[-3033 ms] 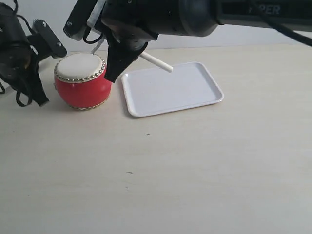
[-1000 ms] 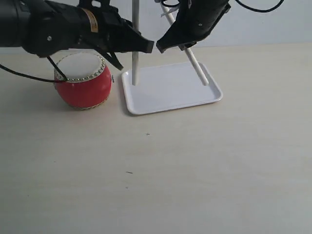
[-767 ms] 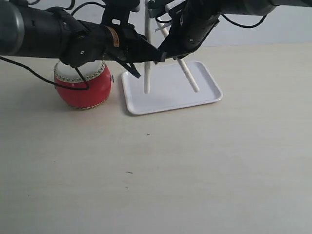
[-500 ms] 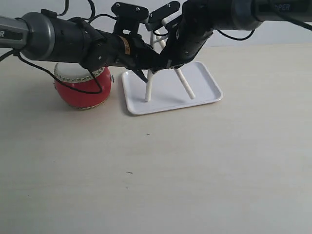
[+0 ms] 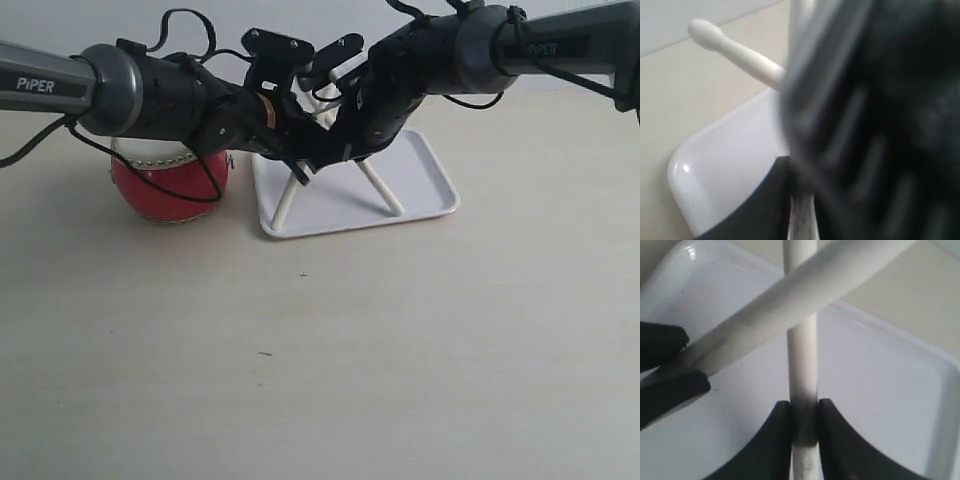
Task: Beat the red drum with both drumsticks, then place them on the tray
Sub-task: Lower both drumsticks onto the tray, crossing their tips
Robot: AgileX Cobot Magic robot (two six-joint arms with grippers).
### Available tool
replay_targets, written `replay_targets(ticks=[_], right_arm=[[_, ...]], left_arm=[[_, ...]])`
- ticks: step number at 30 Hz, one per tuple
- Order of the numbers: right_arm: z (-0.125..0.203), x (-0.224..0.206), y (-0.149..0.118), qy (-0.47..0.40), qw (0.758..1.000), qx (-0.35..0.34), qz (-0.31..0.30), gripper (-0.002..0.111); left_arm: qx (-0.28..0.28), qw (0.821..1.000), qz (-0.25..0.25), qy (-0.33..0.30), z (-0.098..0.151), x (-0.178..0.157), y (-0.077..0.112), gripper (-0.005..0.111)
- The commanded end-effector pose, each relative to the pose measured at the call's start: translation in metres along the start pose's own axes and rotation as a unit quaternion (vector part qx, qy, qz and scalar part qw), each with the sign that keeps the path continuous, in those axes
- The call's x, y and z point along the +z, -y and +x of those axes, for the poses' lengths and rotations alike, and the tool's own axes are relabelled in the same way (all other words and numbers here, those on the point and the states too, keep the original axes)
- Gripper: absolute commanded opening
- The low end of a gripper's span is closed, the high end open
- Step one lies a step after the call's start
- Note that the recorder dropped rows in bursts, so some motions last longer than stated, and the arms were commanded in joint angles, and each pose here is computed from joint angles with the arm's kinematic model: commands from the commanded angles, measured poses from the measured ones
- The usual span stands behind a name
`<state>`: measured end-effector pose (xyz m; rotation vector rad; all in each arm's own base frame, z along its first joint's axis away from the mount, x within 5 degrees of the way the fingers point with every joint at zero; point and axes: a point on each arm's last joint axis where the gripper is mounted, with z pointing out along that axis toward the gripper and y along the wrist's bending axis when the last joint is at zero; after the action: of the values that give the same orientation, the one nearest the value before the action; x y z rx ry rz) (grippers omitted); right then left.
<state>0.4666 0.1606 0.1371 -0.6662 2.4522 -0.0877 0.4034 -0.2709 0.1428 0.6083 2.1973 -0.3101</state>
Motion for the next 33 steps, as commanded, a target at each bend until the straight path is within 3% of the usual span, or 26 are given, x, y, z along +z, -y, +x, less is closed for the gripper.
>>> replay_targets(ticks=[1,24,33], right_arm=[[0.002,0.006,0.000,0.001,1.000,-0.002,0.000,0.000],[0.022,0.035,-0.008,-0.040,0.999,-0.002,-0.009,0.001],[0.022,0.031,-0.007,-0.054,0.999,-0.002,-0.008,0.033]], left_arm=[[0.007,1.000,-0.004,-0.021,0.013,0.012,-0.002,0.000],[0.020,0.998,-0.019,-0.056,0.024,0.017,-0.011,0.000],[0.020,0.998,-0.019,-0.056,0.024,0.017,-0.011,0.000]])
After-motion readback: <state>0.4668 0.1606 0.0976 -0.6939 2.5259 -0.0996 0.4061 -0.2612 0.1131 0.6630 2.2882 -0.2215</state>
